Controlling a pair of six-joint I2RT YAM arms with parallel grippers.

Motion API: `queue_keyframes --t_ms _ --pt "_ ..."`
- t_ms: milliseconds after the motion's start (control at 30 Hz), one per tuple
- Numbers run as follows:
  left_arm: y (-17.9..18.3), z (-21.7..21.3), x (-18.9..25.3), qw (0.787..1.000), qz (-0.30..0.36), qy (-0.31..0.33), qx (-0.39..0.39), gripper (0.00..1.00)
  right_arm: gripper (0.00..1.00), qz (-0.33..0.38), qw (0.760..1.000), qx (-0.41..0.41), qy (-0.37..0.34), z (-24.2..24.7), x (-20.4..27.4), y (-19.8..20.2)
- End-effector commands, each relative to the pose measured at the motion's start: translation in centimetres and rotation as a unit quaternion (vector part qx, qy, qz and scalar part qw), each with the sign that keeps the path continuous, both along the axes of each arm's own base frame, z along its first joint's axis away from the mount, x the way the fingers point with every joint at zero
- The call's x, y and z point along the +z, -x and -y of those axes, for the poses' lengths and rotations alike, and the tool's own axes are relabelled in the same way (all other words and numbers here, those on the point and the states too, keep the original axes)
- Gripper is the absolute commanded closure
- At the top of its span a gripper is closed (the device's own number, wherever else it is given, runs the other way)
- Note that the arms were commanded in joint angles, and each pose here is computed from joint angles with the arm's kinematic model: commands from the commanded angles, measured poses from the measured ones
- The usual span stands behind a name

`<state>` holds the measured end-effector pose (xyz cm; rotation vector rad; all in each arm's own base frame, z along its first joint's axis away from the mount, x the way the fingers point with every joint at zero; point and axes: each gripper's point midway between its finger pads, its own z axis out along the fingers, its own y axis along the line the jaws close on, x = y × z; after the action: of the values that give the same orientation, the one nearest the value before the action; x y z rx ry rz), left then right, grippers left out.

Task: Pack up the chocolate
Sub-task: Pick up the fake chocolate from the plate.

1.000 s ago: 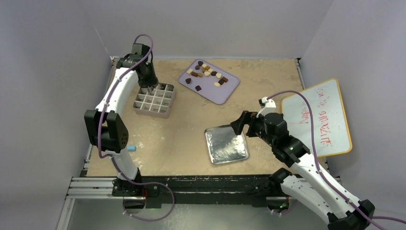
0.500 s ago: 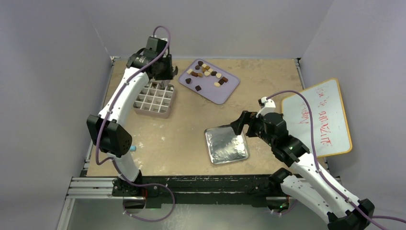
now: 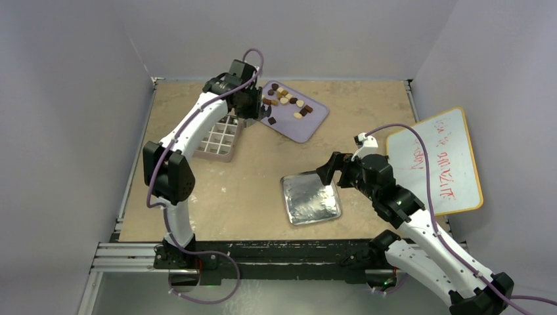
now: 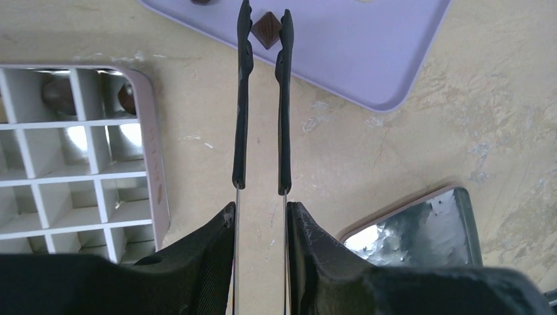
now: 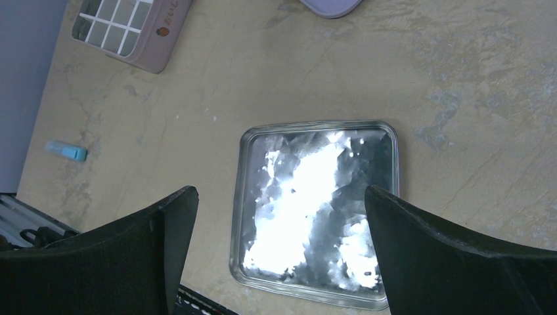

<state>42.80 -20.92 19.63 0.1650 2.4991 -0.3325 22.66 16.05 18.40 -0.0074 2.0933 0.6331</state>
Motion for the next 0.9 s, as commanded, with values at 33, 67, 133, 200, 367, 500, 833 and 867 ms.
queue_keyframes --t_ms 33,67,133,200,367,500,833,867 --pt "-1.8 1.8 0.5 0.999 0.033 0.017 -0.028 0.7 0.01 0.015 1.0 0.006 0.003 -0.1 1.1 -0.3" --pt "-2.0 1.9 0.2 0.999 0.032 0.017 -0.031 0.7 0.01 0.016 1.0 0.006 0.003 -0.1 1.2 -0.3" --pt "-2.3 2.0 -0.4 0.999 0.031 0.011 -0.035 0.7 0.01 0.018 1.0 0.006 0.006 -0.1 1.3 -0.4" --pt "-2.6 2.1 -0.8 0.999 0.03 0.008 -0.04 0.7 0.01 0.019 1.0 0.005 0.006 0.0 1.4 -0.4" --pt "-3.5 2.3 -1.8 0.998 0.032 -0.003 -0.049 0.68 0.01 0.022 1.0 0.005 0.007 0.0 1.4 -0.4" --pt "-3.9 2.3 -2.6 0.998 0.029 -0.013 -0.054 0.68 0.01 0.023 1.0 0.006 0.008 0.1 1.6 -0.4" --pt "-4.5 2.1 -4.0 0.997 0.028 -0.033 -0.064 0.65 0.01 0.026 1.0 0.005 0.008 0.2 1.8 -0.4" --pt "-4.5 2.2 -4.0 0.997 0.029 -0.032 -0.066 0.65 0.01 0.026 1.0 0.004 0.008 0.2 1.8 -0.4"
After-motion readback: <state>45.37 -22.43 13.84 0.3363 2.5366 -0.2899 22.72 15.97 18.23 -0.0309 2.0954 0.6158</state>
